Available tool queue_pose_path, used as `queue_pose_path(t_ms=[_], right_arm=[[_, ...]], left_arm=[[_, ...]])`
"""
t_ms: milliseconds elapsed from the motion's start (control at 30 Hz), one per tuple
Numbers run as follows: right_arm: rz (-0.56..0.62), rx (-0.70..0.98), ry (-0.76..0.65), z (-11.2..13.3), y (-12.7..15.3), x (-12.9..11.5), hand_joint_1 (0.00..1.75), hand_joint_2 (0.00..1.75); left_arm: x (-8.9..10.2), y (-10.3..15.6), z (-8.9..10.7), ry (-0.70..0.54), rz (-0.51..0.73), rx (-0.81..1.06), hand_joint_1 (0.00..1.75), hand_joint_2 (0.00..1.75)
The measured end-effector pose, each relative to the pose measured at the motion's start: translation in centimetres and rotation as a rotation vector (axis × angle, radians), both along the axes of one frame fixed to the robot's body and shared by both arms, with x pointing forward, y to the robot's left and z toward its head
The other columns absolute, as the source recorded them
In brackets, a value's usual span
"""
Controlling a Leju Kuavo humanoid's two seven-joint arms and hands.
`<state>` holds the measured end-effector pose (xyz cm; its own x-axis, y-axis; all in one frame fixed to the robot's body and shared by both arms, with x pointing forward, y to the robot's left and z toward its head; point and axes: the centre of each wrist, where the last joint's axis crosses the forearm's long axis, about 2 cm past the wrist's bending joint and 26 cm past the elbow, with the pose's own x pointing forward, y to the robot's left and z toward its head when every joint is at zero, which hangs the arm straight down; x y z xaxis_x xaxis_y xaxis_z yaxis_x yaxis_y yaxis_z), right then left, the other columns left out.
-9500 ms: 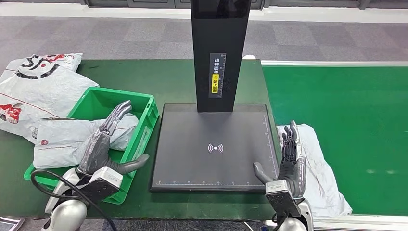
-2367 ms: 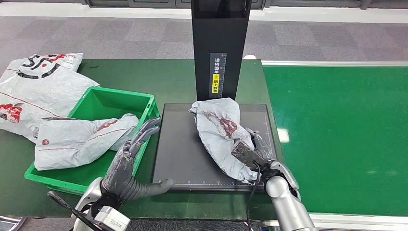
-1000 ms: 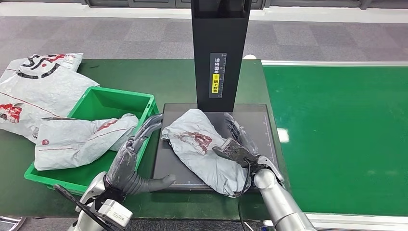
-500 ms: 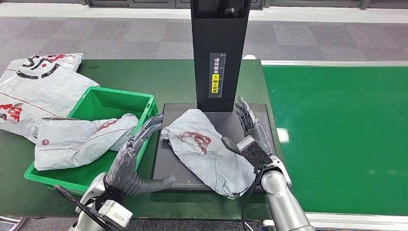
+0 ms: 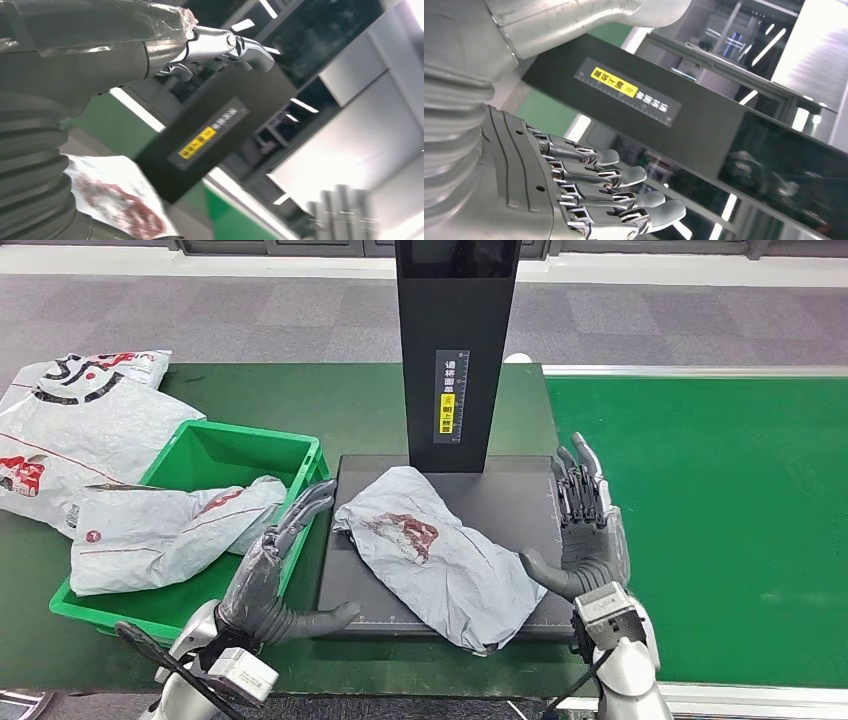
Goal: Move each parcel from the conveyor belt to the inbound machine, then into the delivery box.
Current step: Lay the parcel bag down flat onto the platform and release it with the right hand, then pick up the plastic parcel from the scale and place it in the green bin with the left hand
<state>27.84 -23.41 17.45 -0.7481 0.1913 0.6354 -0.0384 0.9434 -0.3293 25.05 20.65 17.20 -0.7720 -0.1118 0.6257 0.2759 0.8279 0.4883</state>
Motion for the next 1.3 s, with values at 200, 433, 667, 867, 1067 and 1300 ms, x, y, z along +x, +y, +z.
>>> queue_pose_path(t_ms=[200,433,667,867,1067,1300], right_arm=[[-0.016,-0.038,-0.031,0.8,-0.5,-1.2,0.00,1.75],[-0.027,-0.040,-0.044,1.3,-0.7,-1.5,0.00,1.75],[-0.026,-0.044,-0.045,1.4,-0.9,-1.7,0.00,1.75],[-0.013,-0.044,-0.044,1.4,-0.7,-1.6,0.00,1.75],[0.018,-0.035,-0.051,1.6,-0.7,-1.2,0.00,1.75],[0.033,-0.015,-0.047,1.5,-0.6,-0.3,0.00,1.75]], left_arm=[[0.9,0.2,-1.2,0.031,0.150,0.280,0.00,1.75],[2.2,-0.2,-1.9,0.050,0.160,0.352,0.00,1.75],[2.9,-0.4,-2.2,0.065,0.159,0.379,0.00,1.75],[5.6,-0.7,-3.0,0.097,0.171,0.466,0.00,1.75],[8.4,-1.5,-3.5,0.065,0.272,0.729,0.00,1.75],[12.5,-1.5,-2.1,0.018,0.169,1.029,0.00,1.75]])
